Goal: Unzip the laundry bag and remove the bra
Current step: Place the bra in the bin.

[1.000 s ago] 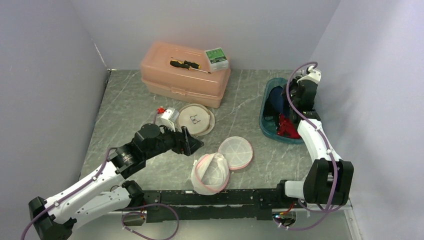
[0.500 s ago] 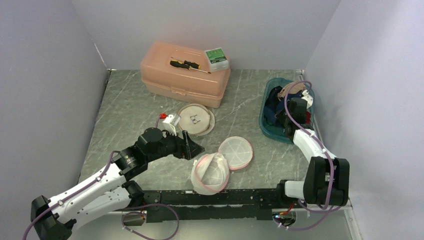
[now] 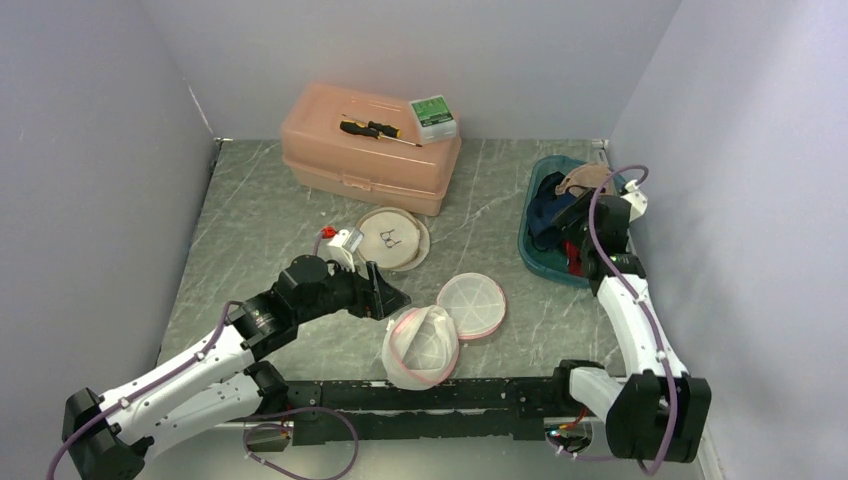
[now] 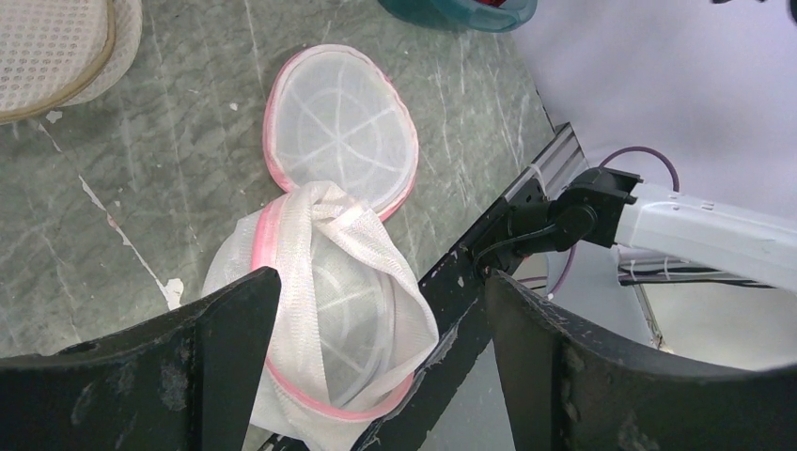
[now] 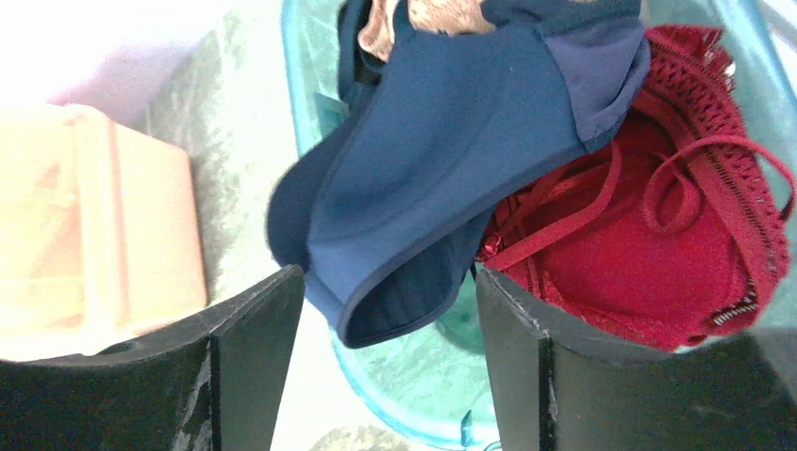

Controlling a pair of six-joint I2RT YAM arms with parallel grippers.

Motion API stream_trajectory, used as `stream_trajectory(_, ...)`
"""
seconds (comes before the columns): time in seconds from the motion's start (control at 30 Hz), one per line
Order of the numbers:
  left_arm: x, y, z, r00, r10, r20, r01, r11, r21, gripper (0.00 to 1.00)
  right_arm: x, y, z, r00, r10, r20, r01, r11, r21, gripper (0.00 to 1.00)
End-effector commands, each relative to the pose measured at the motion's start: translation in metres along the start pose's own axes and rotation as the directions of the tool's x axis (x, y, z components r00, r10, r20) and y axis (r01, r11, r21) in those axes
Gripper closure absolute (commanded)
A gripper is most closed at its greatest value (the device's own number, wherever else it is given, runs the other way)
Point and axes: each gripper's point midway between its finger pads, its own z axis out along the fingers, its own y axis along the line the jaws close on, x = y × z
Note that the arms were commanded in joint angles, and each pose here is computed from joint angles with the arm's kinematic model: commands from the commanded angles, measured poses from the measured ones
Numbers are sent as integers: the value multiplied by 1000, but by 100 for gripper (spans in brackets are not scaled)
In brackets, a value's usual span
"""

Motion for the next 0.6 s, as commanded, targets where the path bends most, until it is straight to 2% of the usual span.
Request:
stream_trajectory(0.0, -12, -14, -1, 1000, 14, 21, -15, 999, 42, 15, -33, 18, -33, 999, 25, 48, -25, 1000, -5, 28)
stream_trajectory(0.1, -9, -10, -1, 1000, 14, 15, -14, 999, 30, 15, -39, 29, -51, 998, 41, 47, -39, 998, -41, 29)
stream_trajectory(0.2, -5, -3, 0, 1000, 5, 12, -5, 1000, 6, 15, -43, 65, -62, 993, 100, 61, -82, 965, -249, 45)
stream_trajectory(0.27, -1, 0, 1, 1000, -3, 5, 3, 1000, -2, 15, -40, 89, -60, 993, 122, 7, -112, 929, -352, 56)
stream_trajectory(0.33, 2, 4, 2, 1000, -12, -7, 12, 1000, -12, 15, -32, 104, -46, 990, 124, -71, -142, 914, -381, 65)
stream_trajectory(0.43, 8, 8, 3, 999, -34, -16, 34, 999, -24, 16, -21, 111, -23, 986, 130, -107, -161, 911, -380, 67)
stream_trajectory(0.57, 14, 17, 1, 998, -63, -12, 62, 997, -51, 16, 6, 98, 8, 981, 101, -166, -151, 933, -325, 68)
